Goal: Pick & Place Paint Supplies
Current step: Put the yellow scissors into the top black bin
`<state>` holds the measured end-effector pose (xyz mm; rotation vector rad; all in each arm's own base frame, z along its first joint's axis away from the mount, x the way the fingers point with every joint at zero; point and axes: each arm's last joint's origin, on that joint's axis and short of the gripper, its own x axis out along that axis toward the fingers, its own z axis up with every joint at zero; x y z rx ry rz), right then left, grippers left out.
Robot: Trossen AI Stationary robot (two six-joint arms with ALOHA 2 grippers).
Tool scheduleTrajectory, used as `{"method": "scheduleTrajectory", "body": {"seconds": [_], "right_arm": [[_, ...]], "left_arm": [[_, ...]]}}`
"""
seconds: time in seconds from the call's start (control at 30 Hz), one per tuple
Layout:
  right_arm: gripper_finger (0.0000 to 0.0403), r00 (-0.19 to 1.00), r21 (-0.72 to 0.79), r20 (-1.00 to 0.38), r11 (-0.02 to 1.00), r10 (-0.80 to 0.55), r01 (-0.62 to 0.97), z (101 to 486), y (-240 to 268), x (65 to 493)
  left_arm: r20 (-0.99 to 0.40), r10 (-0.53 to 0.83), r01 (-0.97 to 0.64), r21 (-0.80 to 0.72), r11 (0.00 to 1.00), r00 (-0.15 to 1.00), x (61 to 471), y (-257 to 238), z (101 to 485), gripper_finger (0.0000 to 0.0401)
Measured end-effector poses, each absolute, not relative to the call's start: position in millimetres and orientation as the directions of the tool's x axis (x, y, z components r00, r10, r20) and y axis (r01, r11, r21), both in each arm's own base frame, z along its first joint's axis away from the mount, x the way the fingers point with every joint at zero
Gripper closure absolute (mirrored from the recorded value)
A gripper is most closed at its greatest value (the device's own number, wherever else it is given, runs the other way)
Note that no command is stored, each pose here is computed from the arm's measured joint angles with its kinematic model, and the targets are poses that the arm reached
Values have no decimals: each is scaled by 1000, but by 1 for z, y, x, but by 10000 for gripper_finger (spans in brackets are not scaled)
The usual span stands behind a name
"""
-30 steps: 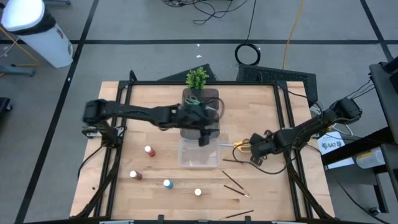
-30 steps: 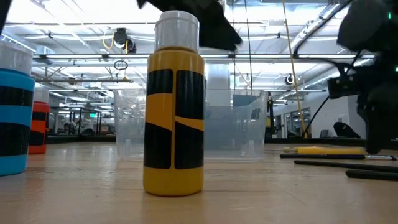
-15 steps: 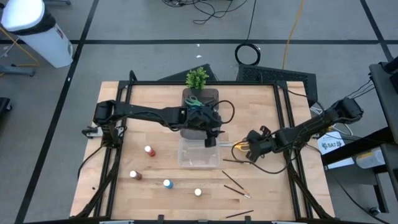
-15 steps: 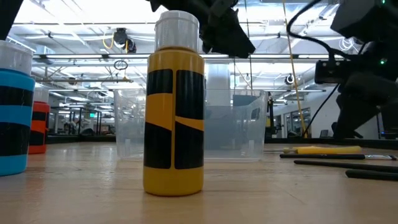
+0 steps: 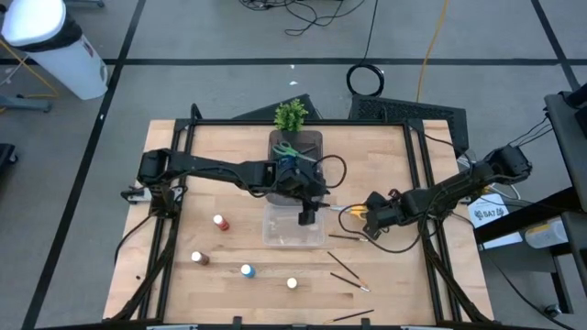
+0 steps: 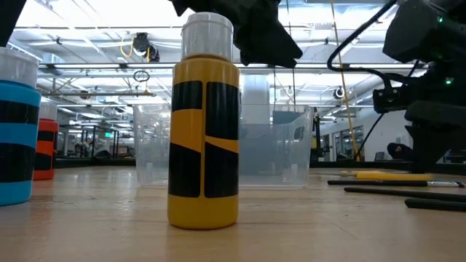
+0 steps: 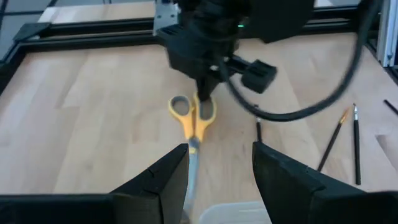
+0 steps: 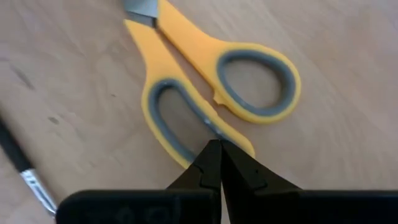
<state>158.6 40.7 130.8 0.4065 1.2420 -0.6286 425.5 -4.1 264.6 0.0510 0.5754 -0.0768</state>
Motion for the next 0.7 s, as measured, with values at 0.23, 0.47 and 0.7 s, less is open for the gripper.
{"method": "scheduleTrajectory", "body": {"seconds": [0.23,0.47,0.7], "right_arm": [[403,158,-63,-961,737,-226,672,134,38,152],[403,118,-111,-958,715,-263,690,136,35,144],[403,71,-178,-934,629,-349,757,136,31,138]], "left_arm": [[-516,-73,105,32,994,854,442,-12,241,213],[-523,-55,86,35,996,851,448,-9,228,213],[-530,-53,82,32,996,846,447,-9,229,213]]}}
